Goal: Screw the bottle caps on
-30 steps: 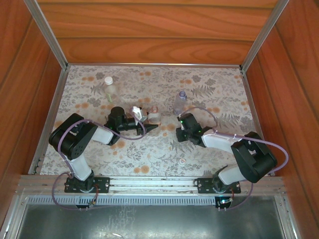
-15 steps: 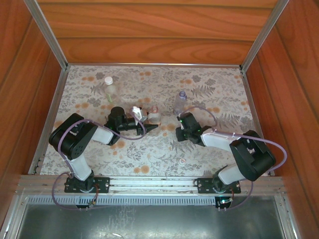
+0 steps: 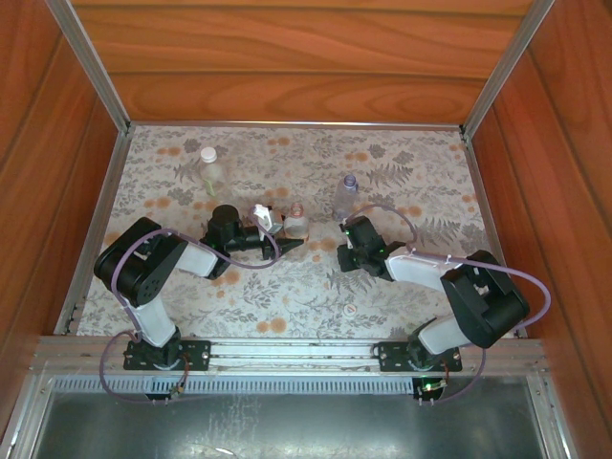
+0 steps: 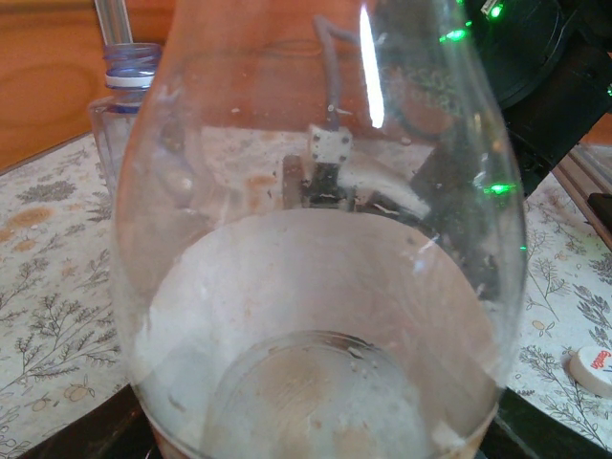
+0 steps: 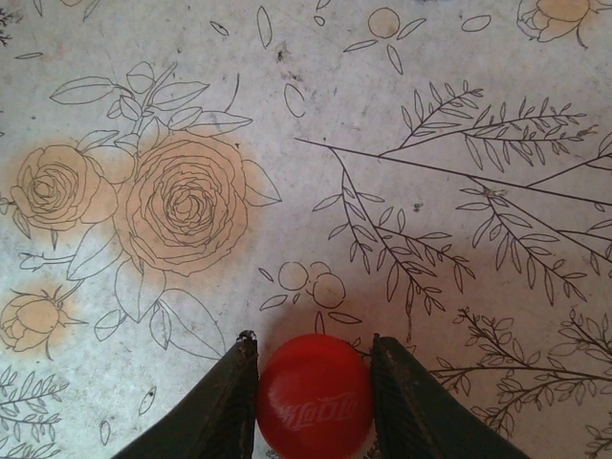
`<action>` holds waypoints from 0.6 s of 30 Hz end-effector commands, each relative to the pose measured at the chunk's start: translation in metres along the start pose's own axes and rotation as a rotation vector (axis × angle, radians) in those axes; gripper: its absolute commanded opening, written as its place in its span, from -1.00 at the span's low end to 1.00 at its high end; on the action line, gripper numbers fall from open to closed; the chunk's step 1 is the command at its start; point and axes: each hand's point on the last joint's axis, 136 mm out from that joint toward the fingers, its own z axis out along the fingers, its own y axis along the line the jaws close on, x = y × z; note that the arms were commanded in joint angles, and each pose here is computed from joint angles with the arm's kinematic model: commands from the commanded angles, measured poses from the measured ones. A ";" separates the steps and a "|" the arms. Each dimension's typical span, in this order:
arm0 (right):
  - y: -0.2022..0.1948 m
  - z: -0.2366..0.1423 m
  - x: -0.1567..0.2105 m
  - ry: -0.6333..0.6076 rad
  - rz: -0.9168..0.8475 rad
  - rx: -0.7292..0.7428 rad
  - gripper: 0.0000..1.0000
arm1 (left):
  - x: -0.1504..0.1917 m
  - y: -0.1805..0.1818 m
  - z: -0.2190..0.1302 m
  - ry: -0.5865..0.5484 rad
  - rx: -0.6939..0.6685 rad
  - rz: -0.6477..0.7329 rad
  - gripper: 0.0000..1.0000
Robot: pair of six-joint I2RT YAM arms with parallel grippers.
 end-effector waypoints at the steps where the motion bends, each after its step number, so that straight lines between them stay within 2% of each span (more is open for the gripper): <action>1: -0.001 -0.006 -0.006 -0.007 -0.015 0.019 -0.31 | 0.027 -0.005 0.002 0.073 0.019 -0.065 0.19; 10: -0.001 -0.007 -0.007 -0.005 -0.012 0.023 -0.36 | 0.028 -0.005 0.002 0.075 0.021 -0.068 0.19; 18: -0.002 -0.012 -0.009 -0.007 -0.012 0.026 -0.33 | 0.029 -0.005 0.002 0.078 0.020 -0.072 0.19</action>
